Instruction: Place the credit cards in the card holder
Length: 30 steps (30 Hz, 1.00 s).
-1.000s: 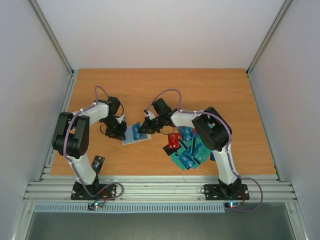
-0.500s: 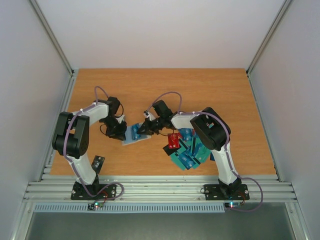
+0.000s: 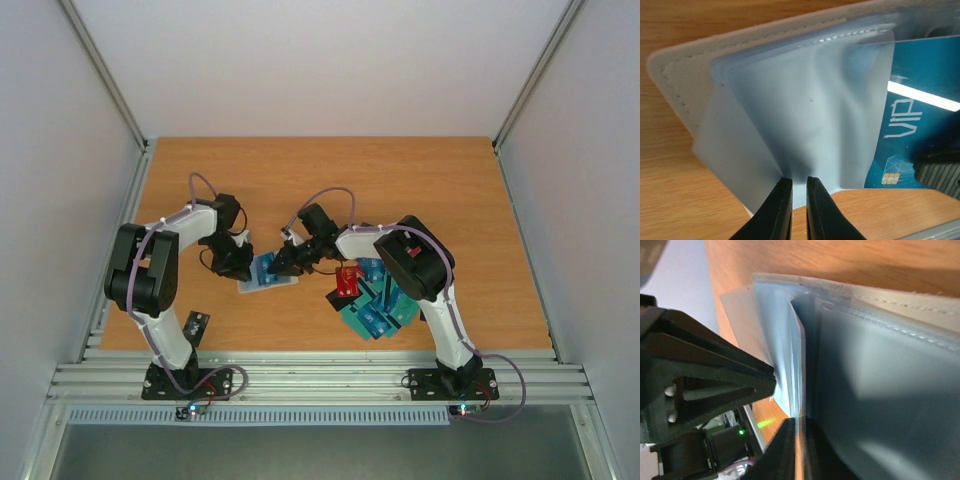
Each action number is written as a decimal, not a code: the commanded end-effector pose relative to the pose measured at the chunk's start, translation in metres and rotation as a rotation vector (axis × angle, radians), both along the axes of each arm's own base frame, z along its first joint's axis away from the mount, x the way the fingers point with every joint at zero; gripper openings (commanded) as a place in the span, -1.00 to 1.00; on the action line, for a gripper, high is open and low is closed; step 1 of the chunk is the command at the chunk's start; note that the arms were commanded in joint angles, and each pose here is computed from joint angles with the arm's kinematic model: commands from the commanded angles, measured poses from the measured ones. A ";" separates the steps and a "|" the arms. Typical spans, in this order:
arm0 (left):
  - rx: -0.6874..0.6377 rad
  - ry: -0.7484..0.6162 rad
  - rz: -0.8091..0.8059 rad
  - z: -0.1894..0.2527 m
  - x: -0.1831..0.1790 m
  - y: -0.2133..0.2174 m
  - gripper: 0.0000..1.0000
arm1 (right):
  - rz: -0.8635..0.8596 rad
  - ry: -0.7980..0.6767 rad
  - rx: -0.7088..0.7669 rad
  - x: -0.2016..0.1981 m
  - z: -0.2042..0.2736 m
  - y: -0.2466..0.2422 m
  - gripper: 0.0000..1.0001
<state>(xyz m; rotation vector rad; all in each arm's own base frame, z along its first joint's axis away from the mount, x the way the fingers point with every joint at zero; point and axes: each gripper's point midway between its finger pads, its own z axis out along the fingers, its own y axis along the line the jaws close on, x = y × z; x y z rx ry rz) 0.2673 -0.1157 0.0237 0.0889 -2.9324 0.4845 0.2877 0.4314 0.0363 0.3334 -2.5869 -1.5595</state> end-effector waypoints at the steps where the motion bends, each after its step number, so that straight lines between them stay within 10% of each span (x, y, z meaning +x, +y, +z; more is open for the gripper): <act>1: -0.005 -0.014 0.009 0.005 0.001 0.000 -0.77 | 0.039 0.055 -0.063 -0.015 -0.012 -0.001 -0.65; 18: 0.117 -0.108 0.011 0.028 0.003 0.023 -0.51 | 0.084 -0.035 -0.295 -0.012 0.013 -0.028 -0.01; 30: 0.182 -0.103 0.016 0.008 0.006 0.033 -0.72 | 0.098 -0.088 -0.394 -0.008 0.012 -0.032 -0.51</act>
